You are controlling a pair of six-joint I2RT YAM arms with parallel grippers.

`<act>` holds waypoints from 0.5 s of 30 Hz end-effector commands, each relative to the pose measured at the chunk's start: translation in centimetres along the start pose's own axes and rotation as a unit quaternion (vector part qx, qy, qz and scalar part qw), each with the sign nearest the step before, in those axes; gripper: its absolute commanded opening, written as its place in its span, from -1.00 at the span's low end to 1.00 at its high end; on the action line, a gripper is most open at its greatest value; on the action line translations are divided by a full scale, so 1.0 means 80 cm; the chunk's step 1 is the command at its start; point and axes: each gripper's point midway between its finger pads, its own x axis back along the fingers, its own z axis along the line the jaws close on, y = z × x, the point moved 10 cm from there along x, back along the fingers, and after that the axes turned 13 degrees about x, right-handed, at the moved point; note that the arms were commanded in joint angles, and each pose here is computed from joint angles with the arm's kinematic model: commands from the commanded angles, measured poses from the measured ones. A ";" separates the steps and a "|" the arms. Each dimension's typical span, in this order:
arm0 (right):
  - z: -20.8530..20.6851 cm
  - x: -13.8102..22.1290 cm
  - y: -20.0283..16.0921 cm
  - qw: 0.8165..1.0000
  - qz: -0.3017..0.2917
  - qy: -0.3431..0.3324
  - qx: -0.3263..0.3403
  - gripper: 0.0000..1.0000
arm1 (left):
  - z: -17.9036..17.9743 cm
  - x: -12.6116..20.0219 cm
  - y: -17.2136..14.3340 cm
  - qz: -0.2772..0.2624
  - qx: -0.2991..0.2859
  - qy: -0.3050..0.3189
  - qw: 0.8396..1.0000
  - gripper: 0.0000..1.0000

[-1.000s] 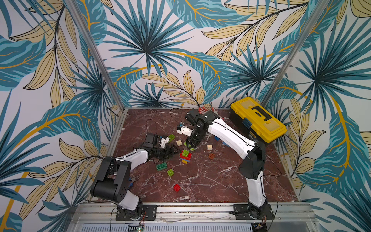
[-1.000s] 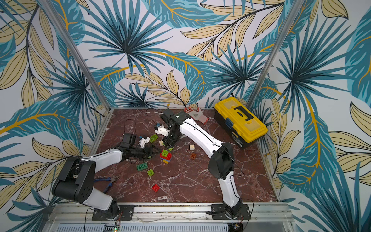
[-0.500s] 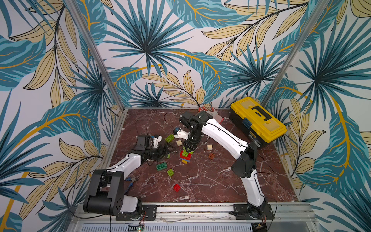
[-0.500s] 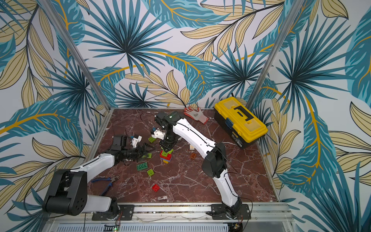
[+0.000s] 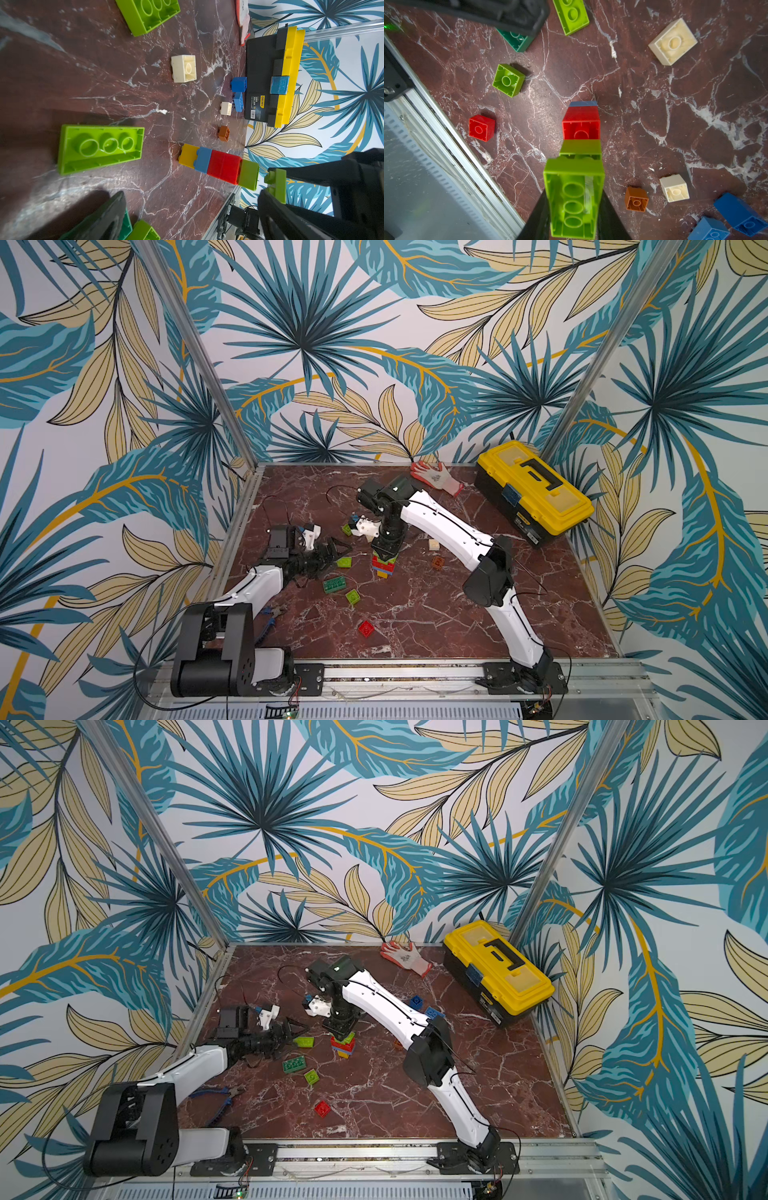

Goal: Assemble a carrot with lego
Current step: Assemble the lego brick with the lego brick.

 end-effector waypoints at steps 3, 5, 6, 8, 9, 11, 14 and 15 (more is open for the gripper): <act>0.002 -0.002 0.000 1.000 0.016 -0.004 0.017 -0.47 | 0.003 -0.001 0.001 0.004 -0.004 -0.003 1.000 0.99; 0.001 -0.003 0.000 1.000 0.019 -0.009 0.019 -0.46 | 0.003 -0.001 0.001 0.005 -0.004 -0.003 1.000 0.99; 0.000 -0.004 0.000 0.999 0.021 -0.012 0.021 -0.46 | 0.004 -0.001 0.001 0.005 -0.004 -0.003 1.000 0.99; -0.001 -0.006 0.000 0.999 0.023 -0.015 0.023 -0.47 | 0.004 -0.001 0.001 0.006 -0.004 -0.003 1.000 0.99; -0.001 -0.006 0.001 0.999 0.023 -0.017 0.024 -0.46 | 0.004 -0.001 0.001 0.005 -0.004 -0.003 1.000 0.99; -0.003 -0.008 0.002 0.999 0.022 -0.018 0.024 -0.46 | 0.005 -0.001 0.001 0.007 -0.003 -0.002 1.000 0.99; -0.004 -0.010 0.004 0.999 0.020 -0.022 0.027 -0.46 | 0.005 -0.002 0.001 0.007 -0.003 -0.002 1.000 0.99; -0.004 -0.010 0.004 0.999 0.020 -0.022 0.028 -0.46 | 0.005 -0.002 0.001 0.006 -0.002 -0.001 1.000 0.99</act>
